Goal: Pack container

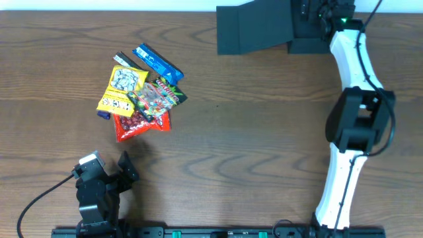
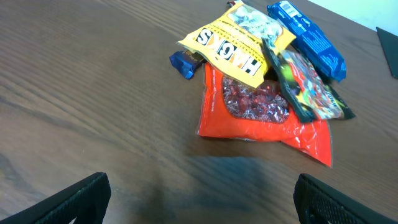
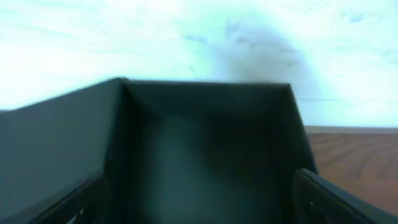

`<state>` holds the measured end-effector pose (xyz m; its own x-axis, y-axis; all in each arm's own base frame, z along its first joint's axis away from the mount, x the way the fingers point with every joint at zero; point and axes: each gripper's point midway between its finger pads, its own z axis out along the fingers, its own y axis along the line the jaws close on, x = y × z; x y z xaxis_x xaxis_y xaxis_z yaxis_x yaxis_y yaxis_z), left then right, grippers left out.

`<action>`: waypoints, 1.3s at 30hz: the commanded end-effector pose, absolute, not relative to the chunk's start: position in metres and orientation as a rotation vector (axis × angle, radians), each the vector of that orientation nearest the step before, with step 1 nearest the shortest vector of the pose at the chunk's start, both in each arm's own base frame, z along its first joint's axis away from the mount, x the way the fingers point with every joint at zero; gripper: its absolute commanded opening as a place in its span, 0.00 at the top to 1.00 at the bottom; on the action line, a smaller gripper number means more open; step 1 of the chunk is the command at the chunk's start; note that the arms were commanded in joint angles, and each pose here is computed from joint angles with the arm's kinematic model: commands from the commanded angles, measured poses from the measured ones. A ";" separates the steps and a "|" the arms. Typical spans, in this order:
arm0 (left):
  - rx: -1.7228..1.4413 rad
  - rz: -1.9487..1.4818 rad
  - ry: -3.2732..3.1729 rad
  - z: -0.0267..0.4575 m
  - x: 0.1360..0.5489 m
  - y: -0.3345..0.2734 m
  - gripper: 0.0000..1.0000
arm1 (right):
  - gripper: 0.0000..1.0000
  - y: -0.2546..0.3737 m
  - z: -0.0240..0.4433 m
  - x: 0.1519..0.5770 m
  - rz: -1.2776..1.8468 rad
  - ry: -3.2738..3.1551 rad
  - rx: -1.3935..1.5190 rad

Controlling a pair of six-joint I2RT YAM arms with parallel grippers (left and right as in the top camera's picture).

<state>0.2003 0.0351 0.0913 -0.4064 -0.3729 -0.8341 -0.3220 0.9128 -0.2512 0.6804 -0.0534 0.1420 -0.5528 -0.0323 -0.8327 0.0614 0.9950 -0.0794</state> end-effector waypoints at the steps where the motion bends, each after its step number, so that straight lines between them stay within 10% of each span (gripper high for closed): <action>1: -0.484 -0.052 2.030 0.088 0.200 0.035 0.05 | 0.05 -0.064 0.118 0.687 -0.158 2.185 0.026; 18: -0.484 -0.052 2.030 0.088 0.200 0.035 0.05 | 0.18 -0.046 0.035 0.599 -0.130 2.679 -0.097; 39: -0.484 -0.052 2.030 0.088 0.200 0.035 0.05 | 0.20 0.052 0.115 0.501 0.019 2.898 -0.285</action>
